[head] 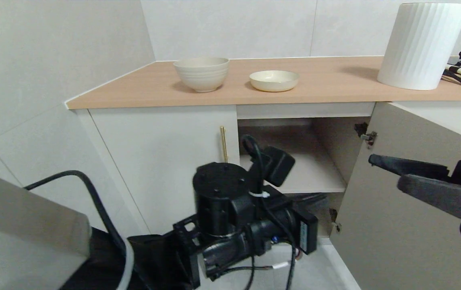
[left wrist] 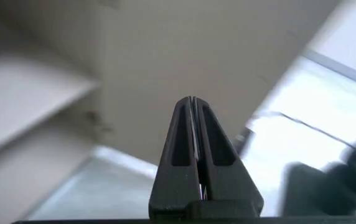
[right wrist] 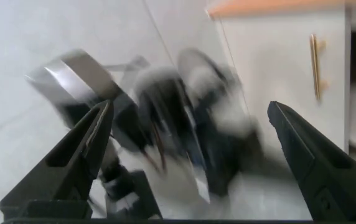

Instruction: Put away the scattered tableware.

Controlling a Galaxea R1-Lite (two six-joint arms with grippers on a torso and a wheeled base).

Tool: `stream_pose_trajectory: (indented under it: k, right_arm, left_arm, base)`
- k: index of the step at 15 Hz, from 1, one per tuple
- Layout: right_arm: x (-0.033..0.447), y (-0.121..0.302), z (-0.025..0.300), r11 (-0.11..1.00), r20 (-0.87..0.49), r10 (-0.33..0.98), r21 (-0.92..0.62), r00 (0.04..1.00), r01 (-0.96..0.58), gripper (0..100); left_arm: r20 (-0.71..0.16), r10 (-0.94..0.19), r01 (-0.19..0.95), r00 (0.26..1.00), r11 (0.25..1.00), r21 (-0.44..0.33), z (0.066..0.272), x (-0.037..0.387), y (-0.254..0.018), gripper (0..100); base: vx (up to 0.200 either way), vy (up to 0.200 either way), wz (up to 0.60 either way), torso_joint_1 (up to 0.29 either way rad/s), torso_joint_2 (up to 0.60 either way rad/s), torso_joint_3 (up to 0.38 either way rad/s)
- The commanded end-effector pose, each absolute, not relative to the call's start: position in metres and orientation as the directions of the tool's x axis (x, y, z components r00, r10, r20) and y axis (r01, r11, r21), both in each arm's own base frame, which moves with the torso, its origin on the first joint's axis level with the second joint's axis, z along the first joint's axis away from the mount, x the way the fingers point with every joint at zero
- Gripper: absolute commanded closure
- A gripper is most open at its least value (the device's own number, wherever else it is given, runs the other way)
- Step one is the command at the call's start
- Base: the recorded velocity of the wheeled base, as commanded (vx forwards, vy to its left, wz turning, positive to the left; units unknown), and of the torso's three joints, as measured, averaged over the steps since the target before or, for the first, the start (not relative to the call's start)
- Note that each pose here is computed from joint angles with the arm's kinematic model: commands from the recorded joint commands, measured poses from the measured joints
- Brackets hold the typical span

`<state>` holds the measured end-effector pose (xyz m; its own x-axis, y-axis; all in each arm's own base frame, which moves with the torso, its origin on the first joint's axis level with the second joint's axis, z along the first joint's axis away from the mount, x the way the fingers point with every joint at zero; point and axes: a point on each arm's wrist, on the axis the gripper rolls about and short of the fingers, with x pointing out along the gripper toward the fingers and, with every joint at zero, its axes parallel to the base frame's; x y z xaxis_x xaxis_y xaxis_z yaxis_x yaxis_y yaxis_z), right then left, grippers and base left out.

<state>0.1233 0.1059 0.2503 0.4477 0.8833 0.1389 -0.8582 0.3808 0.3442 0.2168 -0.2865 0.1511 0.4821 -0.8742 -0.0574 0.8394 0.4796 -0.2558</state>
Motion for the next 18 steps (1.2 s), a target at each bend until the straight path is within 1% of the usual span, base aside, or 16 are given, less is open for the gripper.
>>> stream_pose_trajectory:
  k: [1, 3, 4, 5, 6, 8, 9, 10, 11, 12, 14, 18]
  right_arm:
    - [0.163, 0.132, 0.225, 0.433, 0.003, 0.882, 0.391, 0.471, -0.812, 0]
    - [0.189, 0.149, 0.213, 0.479, -0.064, 0.870, 0.354, 0.490, -0.804, 0]
    - [0.202, 0.157, 0.206, 0.526, -0.112, 0.846, 0.338, 0.522, -0.781, 0]
    - [0.214, 0.165, 0.203, 0.579, -0.153, 0.813, 0.311, 0.562, -0.753, 0]
    - [0.222, 0.169, 0.200, 0.631, -0.188, 0.775, 0.282, 0.604, -0.722, 0]
    - [0.227, 0.174, 0.207, 0.696, -0.177, 0.716, 0.253, 0.676, -0.672, 0]
    - [0.227, 0.174, 0.209, 0.699, -0.173, 0.713, 0.252, 0.679, -0.669, 0]
    - [0.224, 0.171, 0.224, 0.700, -0.131, 0.709, 0.245, 0.692, -0.671, 0]
    - [0.220, 0.168, 0.228, 0.703, -0.134, 0.707, 0.245, 0.694, -0.668, 0]
    - [0.213, 0.162, 0.232, 0.713, -0.156, 0.698, 0.247, 0.699, -0.656, 0]
    - [0.205, 0.156, 0.240, 0.717, -0.141, 0.692, 0.246, 0.708, -0.652, 0]
    - [0.209, 0.156, 0.237, 0.725, -0.154, 0.685, 0.249, 0.712, -0.643, 0]
  left_arm:
    - [0.003, -0.795, 0.771, 0.607, 0.588, -0.244, 0.182, 0.230, -0.226, 100]
    - [-0.011, -0.721, 0.697, 0.693, 0.673, -0.246, 0.190, 0.232, -0.182, 100]
    - [-0.044, -0.670, 0.641, 0.741, 0.726, -0.251, 0.192, 0.228, -0.154, 100]
    - [-0.085, -0.625, 0.590, 0.776, 0.766, -0.256, 0.195, 0.222, -0.132, 100]
    - [-0.116, -0.599, 0.557, 0.793, 0.788, -0.260, 0.199, 0.213, -0.118, 100]
    - [-0.153, -0.548, 0.500, 0.822, 0.824, -0.264, 0.210, 0.194, -0.093, 100]
    - [-0.157, -0.544, 0.495, 0.824, 0.827, -0.265, 0.211, 0.193, -0.091, 100]
    - [-0.158, -0.516, 0.468, 0.842, 0.844, -0.260, 0.216, 0.187, -0.081, 100]
    - [-0.158, -0.513, 0.468, 0.844, 0.847, -0.251, 0.216, 0.187, -0.080, 100]
    - [-0.158, -0.513, 0.476, 0.844, 0.851, -0.222, 0.216, 0.188, -0.080, 100]
    - [-0.157, -0.509, 0.481, 0.846, 0.857, -0.185, 0.216, 0.187, -0.080, 100]
    - [-0.126, -0.507, 0.484, 0.853, 0.857, -0.176, 0.225, 0.185, -0.079, 100]
  base:
    - [0.000, 0.000, 0.00, 0.000, 0.00, 0.000]
    - [0.000, 0.000, 0.00, 0.000, 0.00, 0.000]
    - [0.000, 0.000, 0.00, 0.000, 0.00, 0.000]
    - [0.000, 0.000, 0.00, 0.000, 0.00, 0.000]
    - [0.000, 0.000, 0.00, 0.000, 0.00, 0.000]
    - [0.000, 0.000, 0.00, 0.000, 0.00, 0.000]
    - [0.000, 0.000, 0.00, 0.000, 0.00, 0.000]
    - [0.000, 0.000, 0.00, 0.000, 0.00, 0.000]
    - [0.000, 0.000, 0.00, 0.000, 0.00, 0.000]
    - [0.000, 0.000, 0.00, 0.000, 0.00, 0.000]
    - [0.000, 0.000, 0.00, 0.000, 0.00, 0.000]
    - [0.000, 0.000, 0.00, 0.000, 0.00, 0.000]
